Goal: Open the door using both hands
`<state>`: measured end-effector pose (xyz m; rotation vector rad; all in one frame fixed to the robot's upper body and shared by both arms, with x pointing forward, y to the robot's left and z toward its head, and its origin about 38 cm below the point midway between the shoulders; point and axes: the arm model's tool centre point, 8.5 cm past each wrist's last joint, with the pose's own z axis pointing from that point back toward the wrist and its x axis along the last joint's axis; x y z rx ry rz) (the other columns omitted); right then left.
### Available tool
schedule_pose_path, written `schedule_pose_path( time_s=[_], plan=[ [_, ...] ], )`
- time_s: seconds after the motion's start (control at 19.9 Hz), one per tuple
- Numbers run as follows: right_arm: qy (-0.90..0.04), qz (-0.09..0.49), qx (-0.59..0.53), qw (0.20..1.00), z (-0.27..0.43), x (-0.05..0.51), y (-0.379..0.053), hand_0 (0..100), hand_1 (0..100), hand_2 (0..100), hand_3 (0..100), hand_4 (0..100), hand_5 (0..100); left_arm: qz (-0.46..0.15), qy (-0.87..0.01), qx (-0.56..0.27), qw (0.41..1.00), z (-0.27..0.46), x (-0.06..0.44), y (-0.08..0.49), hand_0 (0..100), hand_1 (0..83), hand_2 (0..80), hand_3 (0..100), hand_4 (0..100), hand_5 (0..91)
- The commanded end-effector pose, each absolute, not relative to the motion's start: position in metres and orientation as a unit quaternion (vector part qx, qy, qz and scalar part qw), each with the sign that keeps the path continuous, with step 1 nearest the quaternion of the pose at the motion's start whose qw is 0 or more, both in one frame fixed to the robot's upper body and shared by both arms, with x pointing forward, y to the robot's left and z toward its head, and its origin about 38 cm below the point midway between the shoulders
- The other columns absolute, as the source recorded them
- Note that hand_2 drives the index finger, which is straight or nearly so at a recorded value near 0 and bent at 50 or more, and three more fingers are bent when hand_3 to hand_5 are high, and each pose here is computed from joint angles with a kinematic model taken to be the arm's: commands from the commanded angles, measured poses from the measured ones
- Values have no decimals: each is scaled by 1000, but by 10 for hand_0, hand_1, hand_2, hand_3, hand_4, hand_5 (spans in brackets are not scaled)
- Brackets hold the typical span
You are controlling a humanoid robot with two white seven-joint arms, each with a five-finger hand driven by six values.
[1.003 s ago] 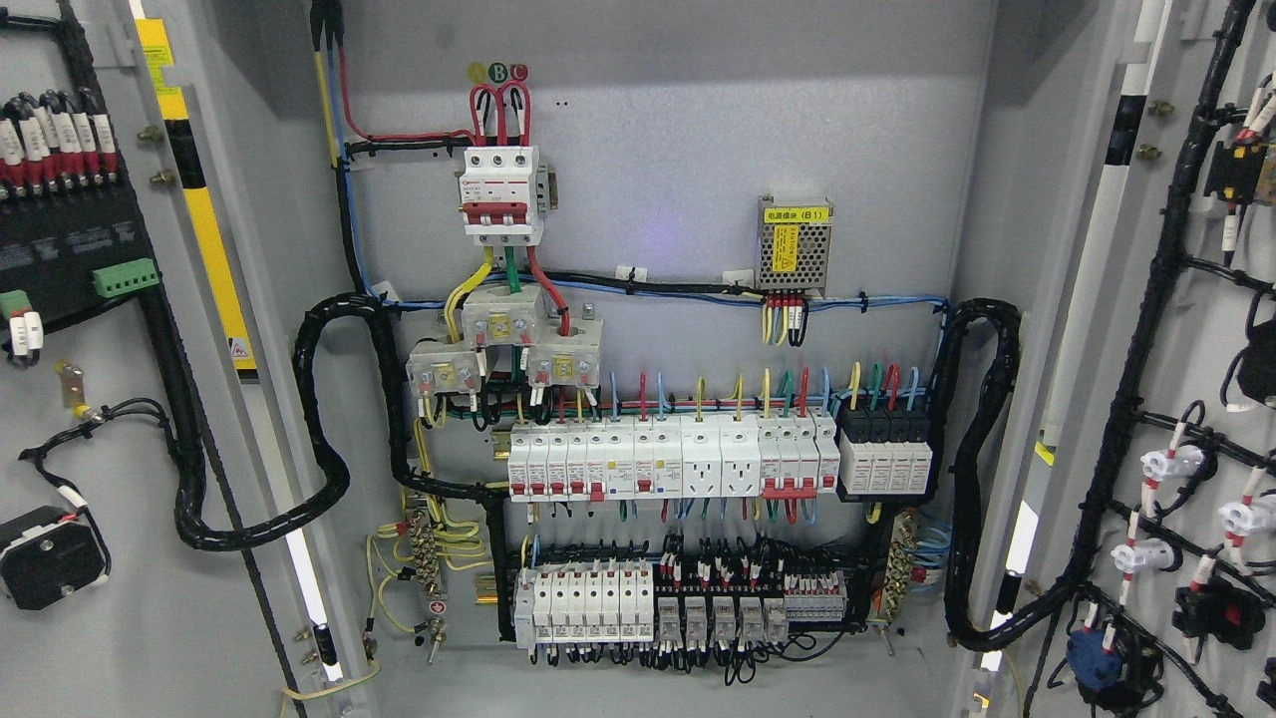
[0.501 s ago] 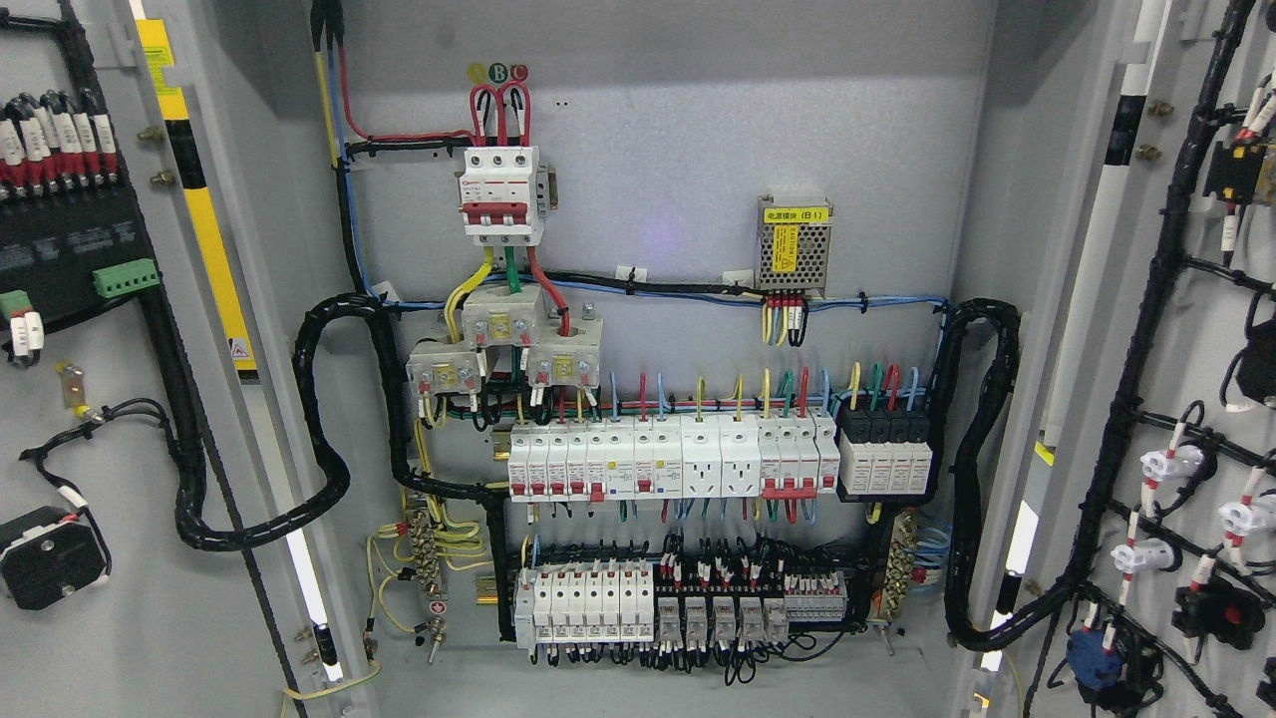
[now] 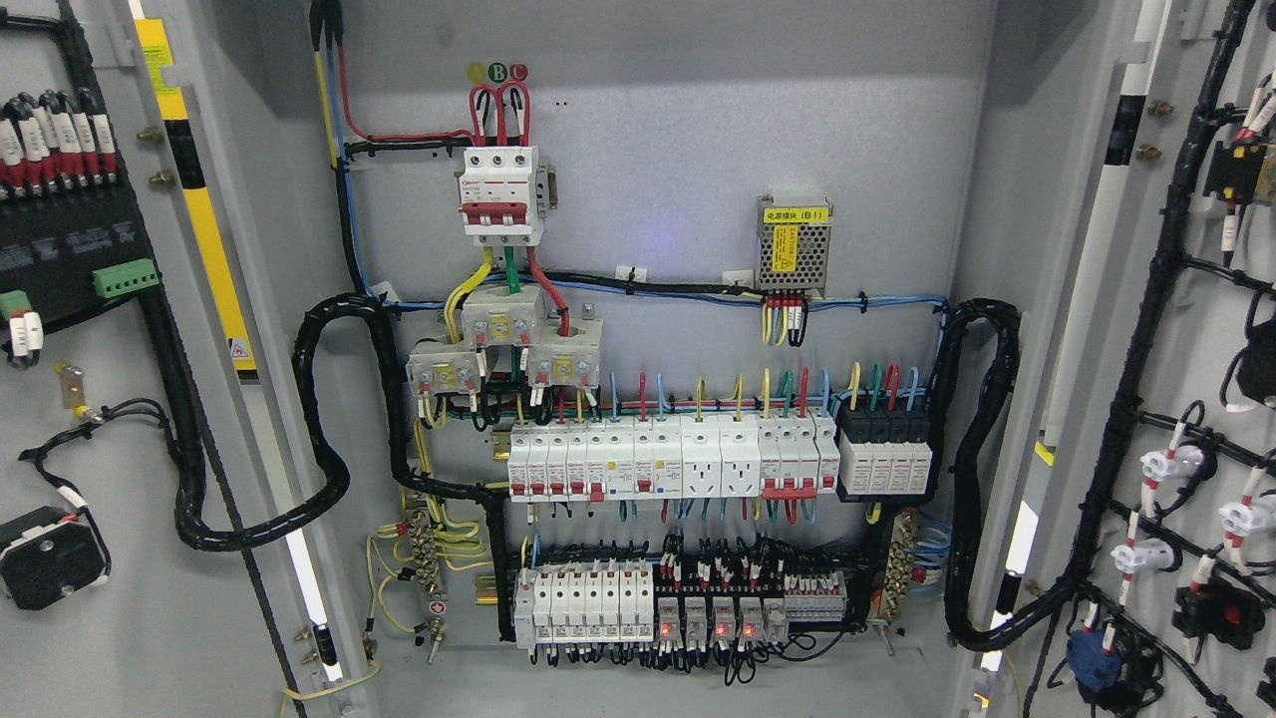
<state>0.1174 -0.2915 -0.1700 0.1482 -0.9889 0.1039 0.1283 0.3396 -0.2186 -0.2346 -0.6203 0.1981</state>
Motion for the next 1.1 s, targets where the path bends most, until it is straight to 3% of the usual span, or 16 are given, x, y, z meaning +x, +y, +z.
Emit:
schedule_pose_path(
  time_s=[0.0,0.2,0.4,0.65,1.05],
  plan=[
    [-219,57,56,972,-245,-14,-287,0,500,40,0,0,0,69,-23,48,996,-248,-21,348,120,556,0,0,0,0],
    [-155,65,33,985,-253,-19,-280,0,500,40,0,0,0,68,11,45,997,-250,-26,336,120,556,0,0,0,0],
    [-71,48,-6,996,-259,-21,-284,0,500,40,0,0,0,-24,23,38,999,-251,-26,332,120,556,0,0,0,0],
    [10,43,-1,999,-263,-13,-270,0,500,40,0,0,0,-30,17,33,999,-253,-20,325,120,556,0,0,0,0],
    [30,37,0,999,-264,-6,-255,0,500,40,0,0,0,-30,6,31,999,-253,-7,324,120,556,0,0,0,0]
  ],
)
